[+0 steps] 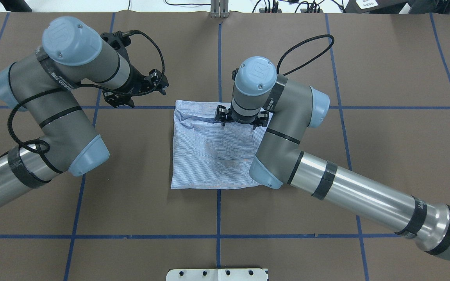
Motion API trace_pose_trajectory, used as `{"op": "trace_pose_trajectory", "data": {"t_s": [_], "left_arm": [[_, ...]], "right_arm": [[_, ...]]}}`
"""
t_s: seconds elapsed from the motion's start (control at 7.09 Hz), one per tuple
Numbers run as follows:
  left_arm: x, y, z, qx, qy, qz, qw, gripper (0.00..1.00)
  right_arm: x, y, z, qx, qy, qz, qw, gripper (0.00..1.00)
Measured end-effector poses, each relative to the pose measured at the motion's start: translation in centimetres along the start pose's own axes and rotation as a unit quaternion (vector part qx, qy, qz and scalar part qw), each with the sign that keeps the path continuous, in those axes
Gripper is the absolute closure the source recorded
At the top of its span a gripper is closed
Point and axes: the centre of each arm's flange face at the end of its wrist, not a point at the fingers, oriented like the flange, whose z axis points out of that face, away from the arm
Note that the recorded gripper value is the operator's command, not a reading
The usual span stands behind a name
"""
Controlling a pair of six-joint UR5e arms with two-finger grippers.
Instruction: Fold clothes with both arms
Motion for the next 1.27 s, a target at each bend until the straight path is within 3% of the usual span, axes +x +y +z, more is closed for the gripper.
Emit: {"op": "trace_pose_trajectory", "data": {"t_s": [0.42,0.71,0.99,1.27], "left_arm": [[-0.1,-0.4,-0.2,0.003,-0.001,-0.002,1.0,0.0],[-0.2,-0.7,-0.4,0.005,0.0,-0.004,1.0,0.0],[-0.7,-1.2,-1.1,0.012,0.002,0.011,0.9999,0.0],[-5.3,-2.5,-4.5,0.034,0.003,0.099,0.9945,0.0]], "right_arm": [[-1.8,-4.7,1.8,0.07,-0.001,-0.018,0.9974,0.01],[-1.0,-6.6,1.6,0.09,0.0,-0.027,0.9956,0.0],[0.1,-7.9,-0.6,0.074,-0.006,-0.034,0.9967,0.0],[4.6,-9.6,-4.8,0.047,0.015,-0.06,0.997,0.0]]}}
